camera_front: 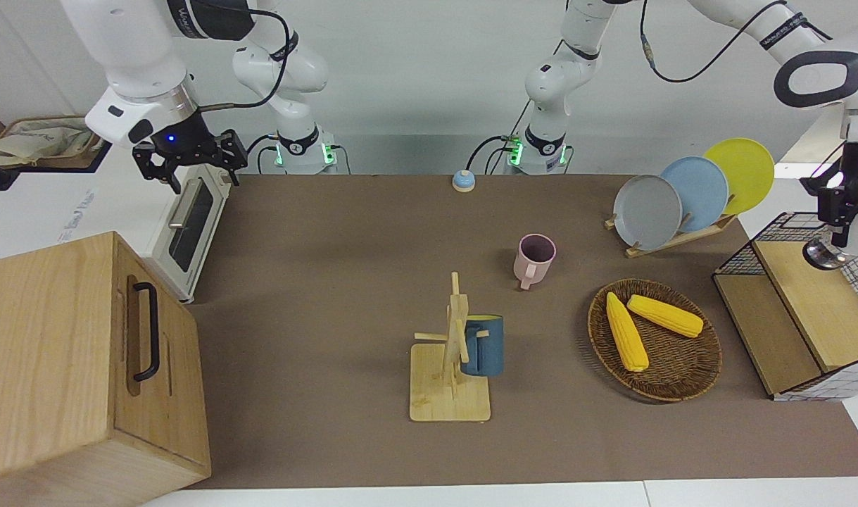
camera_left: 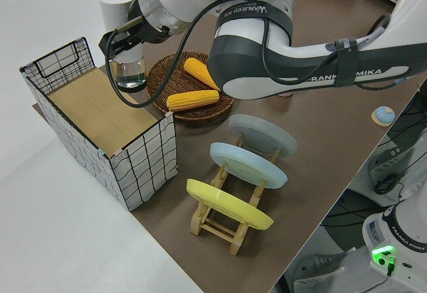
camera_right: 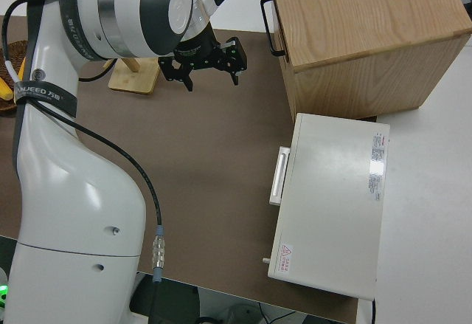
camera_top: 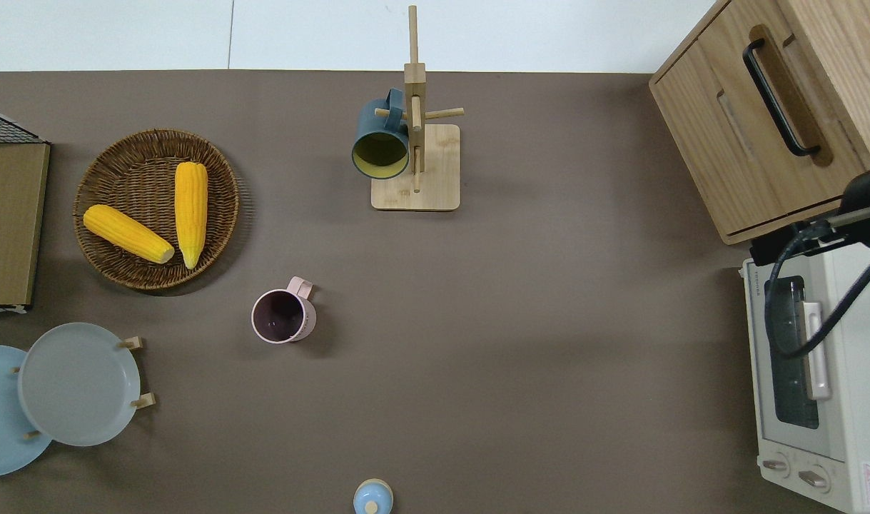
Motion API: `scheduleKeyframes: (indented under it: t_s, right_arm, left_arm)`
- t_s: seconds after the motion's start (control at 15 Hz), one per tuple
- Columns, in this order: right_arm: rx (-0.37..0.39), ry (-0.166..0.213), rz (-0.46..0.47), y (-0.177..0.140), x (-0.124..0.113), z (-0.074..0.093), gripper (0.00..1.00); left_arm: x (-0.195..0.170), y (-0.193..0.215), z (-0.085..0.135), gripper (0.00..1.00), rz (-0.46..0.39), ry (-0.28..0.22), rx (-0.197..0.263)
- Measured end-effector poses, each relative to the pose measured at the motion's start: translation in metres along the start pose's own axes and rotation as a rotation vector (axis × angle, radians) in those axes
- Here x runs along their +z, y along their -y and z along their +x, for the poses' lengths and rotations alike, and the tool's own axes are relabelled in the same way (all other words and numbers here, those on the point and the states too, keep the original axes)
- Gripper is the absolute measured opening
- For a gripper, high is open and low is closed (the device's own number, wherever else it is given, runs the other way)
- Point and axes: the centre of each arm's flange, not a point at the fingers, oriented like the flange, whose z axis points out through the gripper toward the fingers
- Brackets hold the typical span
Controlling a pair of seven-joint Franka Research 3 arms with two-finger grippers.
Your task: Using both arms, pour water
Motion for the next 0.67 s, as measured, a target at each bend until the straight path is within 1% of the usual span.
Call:
scheduleKeyframes:
  t_s: [0.27,0.53,0.67]
  right_arm:
    - [0.000,0.000,0.000,0.000,0.000,0.000,0.99]
    - [0.000,0.000,0.000,0.000,0.000,0.000,0.99]
    - [0.000,0.000,0.000,0.000,0.000,0.000,0.99]
  left_arm:
    - [0.017,0.029,-0.022,0.63,-0.046,-0.031,0.008]
    - [0.037,0.045,-0.036,0.63,-0.072,-0.043,0.014]
    - [0.048,0.053,-0.043,0.63,-0.096,-0.065,0.008]
